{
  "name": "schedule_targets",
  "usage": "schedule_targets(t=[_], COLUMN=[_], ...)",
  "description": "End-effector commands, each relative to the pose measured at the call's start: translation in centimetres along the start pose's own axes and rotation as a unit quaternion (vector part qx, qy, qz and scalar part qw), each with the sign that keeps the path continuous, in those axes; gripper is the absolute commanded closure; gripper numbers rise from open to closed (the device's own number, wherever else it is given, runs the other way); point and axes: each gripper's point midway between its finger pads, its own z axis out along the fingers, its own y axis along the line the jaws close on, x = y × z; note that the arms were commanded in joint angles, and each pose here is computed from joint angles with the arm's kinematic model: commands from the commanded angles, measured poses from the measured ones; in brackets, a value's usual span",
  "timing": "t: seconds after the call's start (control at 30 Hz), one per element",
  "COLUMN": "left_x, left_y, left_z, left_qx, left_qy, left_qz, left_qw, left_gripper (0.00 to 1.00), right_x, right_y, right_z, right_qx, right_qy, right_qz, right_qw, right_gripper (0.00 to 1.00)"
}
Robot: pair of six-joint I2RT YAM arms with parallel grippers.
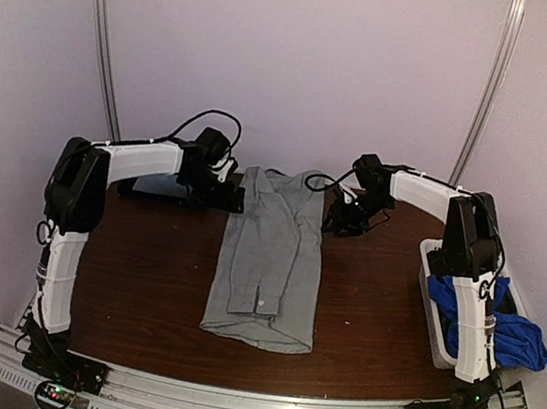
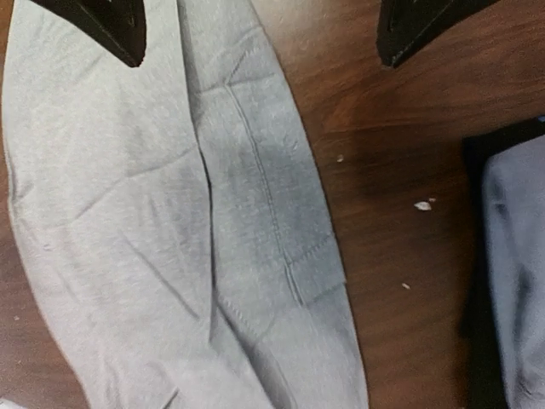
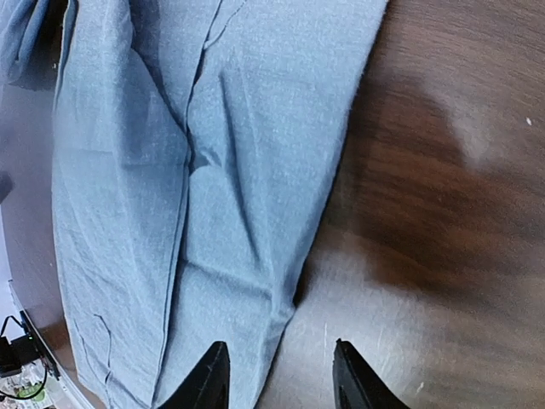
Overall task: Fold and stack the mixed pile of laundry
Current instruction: Rotate the rectangle-folded shirt at the center of the board, then pick up the rectangle-folded shirt from the center of the board.
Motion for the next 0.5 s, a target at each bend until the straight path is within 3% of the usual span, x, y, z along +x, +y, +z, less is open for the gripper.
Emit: schedule_targets(t=[0.0, 0.13, 0.2, 0.23, 0.3, 0.33, 0.4, 0.47], left_x=[-4.4, -3.9, -3.0, -1.9, 0.3, 1.1, 3.2, 6.2], left_y=[0.0, 2.0, 2.8, 3.6, 5.4, 5.1, 3.7, 1.9], left_z=[-12.5, -20.1, -22.7, -23.2, -23.7, -23.4, -22.2, -20.4], left_qx=[-0.050, -0.104, -0.118, -0.133, -0.167, -0.159, -0.117, -0.058], left_qy=[-0.134, -0.244, -0.283, -0.287, -0.279, -0.264, -0.211, -0.144], left_qz=[0.035, 0.006, -0.006, -0.011, -0.040, -0.013, 0.026, 0.030], left_qw=[0.989, 0.964, 0.952, 0.949, 0.945, 0.951, 0.970, 0.987], left_gripper=[0.02, 0.02, 0.02, 0.02, 0.03, 0.02, 0.02, 0.02], right_x=[0.7, 1.1, 1.1, 1.2, 1.5, 1.6, 2.7, 5.0], right_y=[3.2, 4.9, 5.6, 5.9, 4.5, 3.6, 3.1, 5.0], right_z=[-7.0, -13.4, -16.6, -17.9, -19.5, -20.2, -19.8, -17.9], right_qx=[-0.006, -0.001, -0.003, -0.008, 0.010, 0.023, 0.003, -0.071], right_qy=[-0.046, -0.135, -0.195, -0.222, -0.257, -0.266, -0.240, -0.187], right_qz=[-0.021, -0.052, -0.070, -0.072, -0.030, -0.008, 0.001, 0.012], right_qw=[0.999, 0.989, 0.978, 0.972, 0.966, 0.964, 0.971, 0.980], right_gripper=[0.52, 0.42, 0.24, 0.06, 0.00, 0.00, 0.00, 0.00])
